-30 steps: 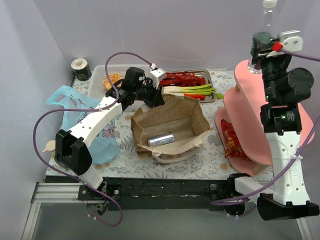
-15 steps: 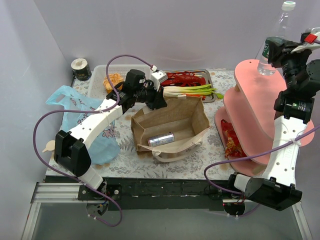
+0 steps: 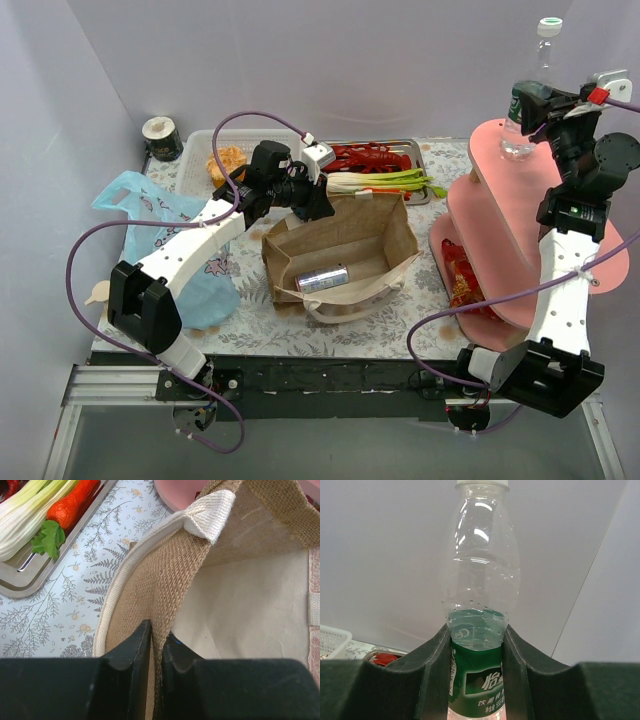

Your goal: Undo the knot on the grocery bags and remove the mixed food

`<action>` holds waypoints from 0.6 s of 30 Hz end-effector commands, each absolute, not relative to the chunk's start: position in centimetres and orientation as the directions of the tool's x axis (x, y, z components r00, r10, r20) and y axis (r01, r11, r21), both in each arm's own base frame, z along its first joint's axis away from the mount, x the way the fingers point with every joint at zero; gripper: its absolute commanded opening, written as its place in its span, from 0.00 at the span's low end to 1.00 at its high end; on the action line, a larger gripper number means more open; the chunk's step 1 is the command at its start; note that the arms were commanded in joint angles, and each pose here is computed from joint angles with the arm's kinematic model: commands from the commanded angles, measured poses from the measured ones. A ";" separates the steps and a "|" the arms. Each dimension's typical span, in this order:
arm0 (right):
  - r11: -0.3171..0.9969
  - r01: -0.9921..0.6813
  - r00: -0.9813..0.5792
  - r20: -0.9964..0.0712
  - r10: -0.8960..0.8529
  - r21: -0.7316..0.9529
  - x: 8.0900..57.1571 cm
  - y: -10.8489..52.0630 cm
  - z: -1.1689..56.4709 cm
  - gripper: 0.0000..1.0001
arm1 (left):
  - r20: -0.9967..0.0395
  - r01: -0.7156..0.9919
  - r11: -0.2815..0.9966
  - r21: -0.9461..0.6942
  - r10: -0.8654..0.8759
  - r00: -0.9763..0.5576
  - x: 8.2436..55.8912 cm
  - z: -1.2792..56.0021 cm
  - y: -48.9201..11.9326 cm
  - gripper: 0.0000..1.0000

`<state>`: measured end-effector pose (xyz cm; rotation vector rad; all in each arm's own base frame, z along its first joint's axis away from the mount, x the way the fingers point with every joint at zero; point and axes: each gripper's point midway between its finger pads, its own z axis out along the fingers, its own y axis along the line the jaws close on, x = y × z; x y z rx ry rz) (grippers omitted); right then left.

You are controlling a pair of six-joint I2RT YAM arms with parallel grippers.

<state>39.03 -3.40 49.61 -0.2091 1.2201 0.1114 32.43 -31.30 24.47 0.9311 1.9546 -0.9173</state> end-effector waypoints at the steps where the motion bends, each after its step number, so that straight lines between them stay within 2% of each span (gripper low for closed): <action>1: 0.967 -0.192 0.459 -0.886 -0.063 -0.168 36.9 -2.6 52.2 0.01 | -0.861 0.849 0.451 -0.277 0.277 -0.427 31.2 25.6 -31.1 0.12; 6: 0.972 -0.170 0.452 -0.889 -0.069 -0.162 35.8 -2.6 51.1 0.01 | -0.854 0.847 0.451 -0.282 0.284 -0.436 31.3 25.1 -31.2 0.14; 7: 0.973 -0.162 0.444 -0.893 -0.075 -0.162 35.8 -2.7 50.5 0.07 | -0.855 0.847 0.449 -0.282 0.283 -0.435 31.4 25.2 -31.3 0.14; 8: 0.976 -0.148 0.443 -0.893 -0.080 -0.160 35.7 -2.9 50.5 0.21 | -0.857 0.849 0.449 -0.280 0.283 -0.432 31.4 25.3 -31.4 0.14; 11: 0.985 -0.110 0.433 -0.899 -0.070 -0.130 35.0 -3.5 50.1 0.43 | -0.856 0.850 0.447 -0.279 0.285 -0.431 31.6 25.4 -31.5 0.15; 18: 0.992 -0.076 0.429 -0.902 -0.057 -0.099 33.6 -3.7 49.8 0.58 | -0.851 0.851 0.440 -0.287 0.291 -0.438 31.2 25.0 -31.4 0.15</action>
